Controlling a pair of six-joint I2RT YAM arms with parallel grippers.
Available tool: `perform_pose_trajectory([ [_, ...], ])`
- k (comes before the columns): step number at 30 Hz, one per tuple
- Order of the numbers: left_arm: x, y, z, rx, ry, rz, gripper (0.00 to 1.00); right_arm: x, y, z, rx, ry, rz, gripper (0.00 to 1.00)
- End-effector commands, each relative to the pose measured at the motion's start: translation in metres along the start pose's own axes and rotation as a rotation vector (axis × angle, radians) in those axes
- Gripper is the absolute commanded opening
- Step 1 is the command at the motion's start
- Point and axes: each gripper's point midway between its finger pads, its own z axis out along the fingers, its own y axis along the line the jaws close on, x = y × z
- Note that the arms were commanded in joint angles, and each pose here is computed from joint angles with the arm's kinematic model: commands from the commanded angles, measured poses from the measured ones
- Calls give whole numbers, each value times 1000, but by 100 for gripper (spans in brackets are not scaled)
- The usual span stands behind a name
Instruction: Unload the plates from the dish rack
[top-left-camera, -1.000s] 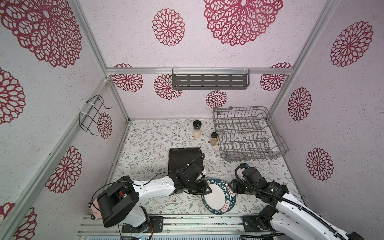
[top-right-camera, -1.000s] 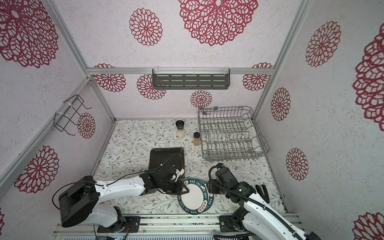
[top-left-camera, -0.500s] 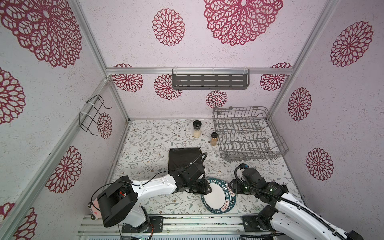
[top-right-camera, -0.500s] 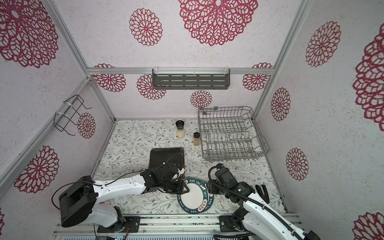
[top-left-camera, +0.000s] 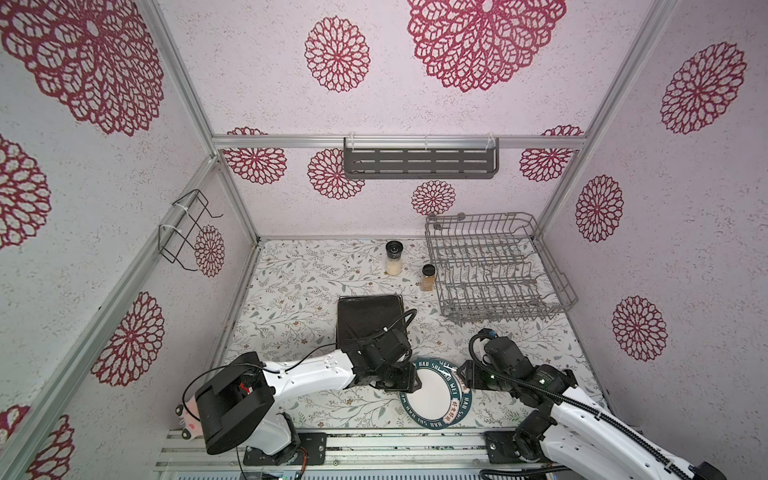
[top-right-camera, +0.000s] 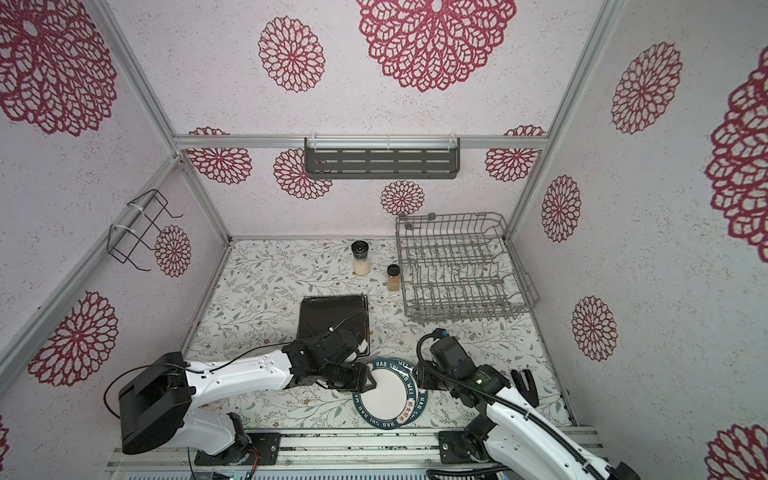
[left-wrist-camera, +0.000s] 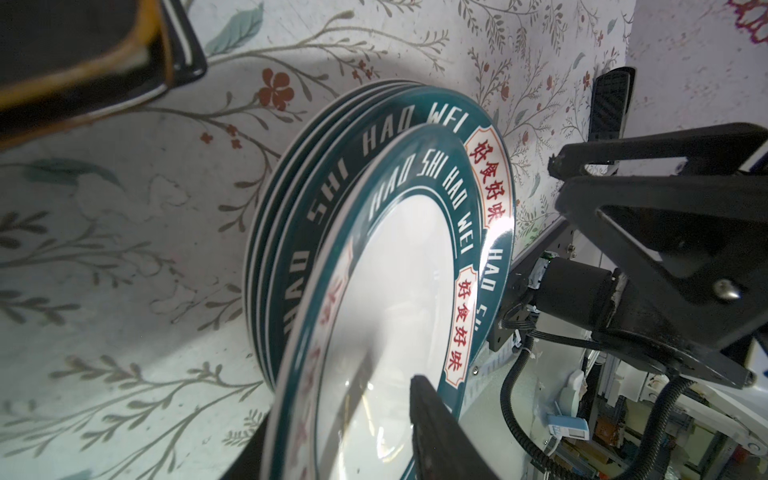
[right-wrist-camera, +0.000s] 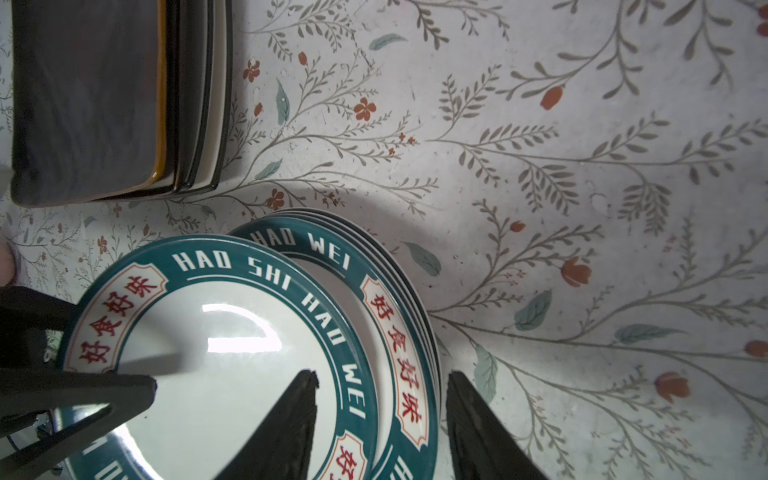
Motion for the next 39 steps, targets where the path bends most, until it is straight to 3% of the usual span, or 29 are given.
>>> perform_pose_trajectory([
  [1, -3, -5, -1, -18, -8, 15, 45, 0, 0, -1, -5, -4, -4, 52],
  [39, 5, 14, -4, -236, 47, 38, 50, 1, 1, -1, -14, -3, -18, 49],
])
